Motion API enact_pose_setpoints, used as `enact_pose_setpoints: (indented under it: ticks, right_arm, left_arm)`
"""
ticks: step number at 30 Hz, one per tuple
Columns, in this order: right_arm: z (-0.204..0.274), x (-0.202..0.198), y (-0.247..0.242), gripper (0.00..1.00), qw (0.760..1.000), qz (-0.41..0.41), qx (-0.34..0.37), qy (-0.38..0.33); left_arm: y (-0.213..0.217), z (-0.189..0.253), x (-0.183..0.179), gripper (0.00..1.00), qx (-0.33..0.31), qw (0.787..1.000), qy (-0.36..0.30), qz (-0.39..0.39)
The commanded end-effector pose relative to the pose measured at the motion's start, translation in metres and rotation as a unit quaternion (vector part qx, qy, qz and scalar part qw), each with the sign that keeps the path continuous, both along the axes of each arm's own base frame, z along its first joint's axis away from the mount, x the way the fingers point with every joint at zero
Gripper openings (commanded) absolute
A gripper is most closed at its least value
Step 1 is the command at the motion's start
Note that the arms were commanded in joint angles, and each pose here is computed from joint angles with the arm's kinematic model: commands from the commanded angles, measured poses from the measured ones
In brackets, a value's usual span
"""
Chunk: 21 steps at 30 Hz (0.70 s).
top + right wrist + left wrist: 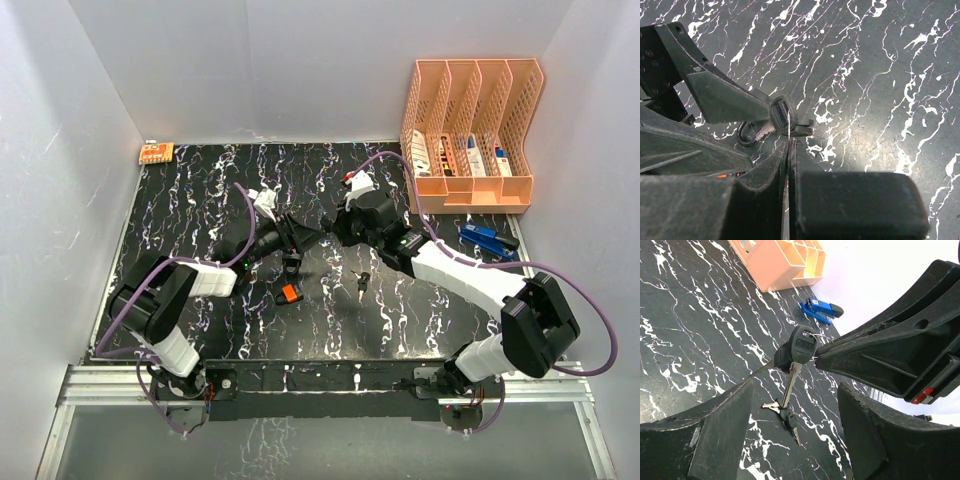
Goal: Unlock with the key
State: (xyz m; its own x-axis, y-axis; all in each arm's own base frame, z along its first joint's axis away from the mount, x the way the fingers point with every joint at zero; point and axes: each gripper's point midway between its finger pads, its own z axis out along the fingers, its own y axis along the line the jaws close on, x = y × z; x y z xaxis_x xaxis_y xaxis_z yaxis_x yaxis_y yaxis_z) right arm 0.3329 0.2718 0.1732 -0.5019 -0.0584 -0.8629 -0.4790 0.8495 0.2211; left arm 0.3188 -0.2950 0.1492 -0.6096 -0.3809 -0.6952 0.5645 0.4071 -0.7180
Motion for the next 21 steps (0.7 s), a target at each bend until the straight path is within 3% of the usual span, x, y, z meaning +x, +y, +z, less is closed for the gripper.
enact_pose_setpoints:
  ticks: [1,17,21]
  right_arm:
    - [0.0229,0.008,0.0103,0.0,0.999,0.0,0.033,-0.033]
    - [0.024,0.0105,0.0092,0.0,0.999,-0.004,0.032,-0.04]
    - [0.0234,0.0107,0.0087,0.0,0.999,-0.005,0.031,-0.041]
  left_arm:
    - [-0.0081,0.0202,-0.0022,0.64,-0.02,0.999,-0.036,-0.022]
    - [-0.0126,0.0227,-0.008,0.44,-0.036,0.997,-0.048,-0.045]
    - [-0.0128,0.023,-0.0084,0.33,-0.036,0.997,-0.047,-0.047]
